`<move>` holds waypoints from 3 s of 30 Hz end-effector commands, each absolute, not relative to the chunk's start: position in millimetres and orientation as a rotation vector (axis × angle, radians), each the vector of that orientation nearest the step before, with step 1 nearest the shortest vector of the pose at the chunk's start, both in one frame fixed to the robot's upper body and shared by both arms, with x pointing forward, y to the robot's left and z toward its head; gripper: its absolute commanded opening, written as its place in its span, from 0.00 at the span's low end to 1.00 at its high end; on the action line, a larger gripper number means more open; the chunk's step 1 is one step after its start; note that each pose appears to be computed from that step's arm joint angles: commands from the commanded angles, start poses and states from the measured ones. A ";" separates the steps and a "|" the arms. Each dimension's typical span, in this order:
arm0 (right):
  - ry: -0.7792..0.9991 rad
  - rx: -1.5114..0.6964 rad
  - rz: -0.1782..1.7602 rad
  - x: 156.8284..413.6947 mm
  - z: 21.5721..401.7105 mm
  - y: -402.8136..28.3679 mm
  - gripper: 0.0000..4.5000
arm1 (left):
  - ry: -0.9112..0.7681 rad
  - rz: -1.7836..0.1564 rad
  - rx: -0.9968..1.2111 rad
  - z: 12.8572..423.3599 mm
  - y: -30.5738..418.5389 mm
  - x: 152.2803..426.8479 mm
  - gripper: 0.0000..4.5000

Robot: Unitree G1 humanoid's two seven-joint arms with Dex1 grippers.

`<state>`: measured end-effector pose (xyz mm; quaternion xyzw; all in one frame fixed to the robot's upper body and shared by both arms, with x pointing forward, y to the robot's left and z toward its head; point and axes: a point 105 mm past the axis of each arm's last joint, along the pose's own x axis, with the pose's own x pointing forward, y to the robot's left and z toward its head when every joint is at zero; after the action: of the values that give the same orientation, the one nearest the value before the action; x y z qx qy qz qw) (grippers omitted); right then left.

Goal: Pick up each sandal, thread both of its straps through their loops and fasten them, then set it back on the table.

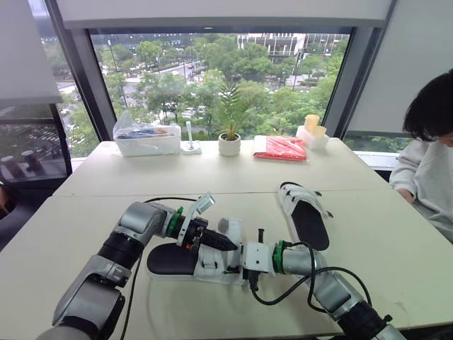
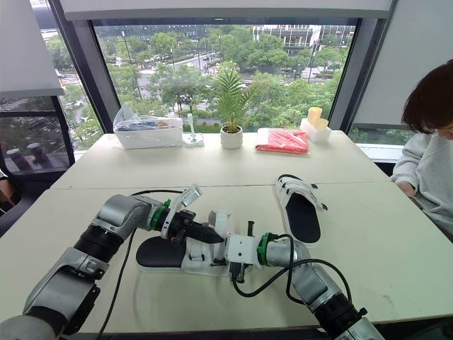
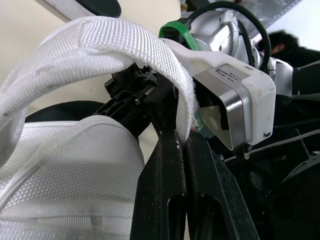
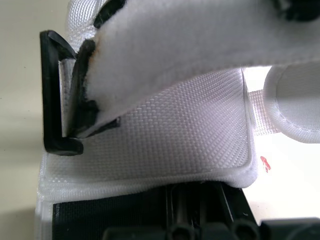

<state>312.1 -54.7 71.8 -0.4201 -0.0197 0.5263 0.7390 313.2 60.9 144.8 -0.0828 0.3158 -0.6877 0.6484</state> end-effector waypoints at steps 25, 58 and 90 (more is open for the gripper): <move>0.205 -0.948 1.230 293.5 10.3 -66.0 0.00 | 0.692 -1.518 -0.108 132.0 64.4 322.9 0.01; 0.209 -0.942 1.232 291.3 8.1 -64.8 0.00 | 0.450 -1.752 0.257 103.7 77.8 291.5 0.01; 0.204 -0.954 1.255 289.3 6.4 -63.2 0.00 | 0.260 -1.599 0.215 96.8 99.3 244.7 0.99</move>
<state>311.2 -52.0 70.5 -0.4249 -0.0254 0.5223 0.7389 240.9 103.7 93.3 0.0783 0.1324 -0.7204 0.6762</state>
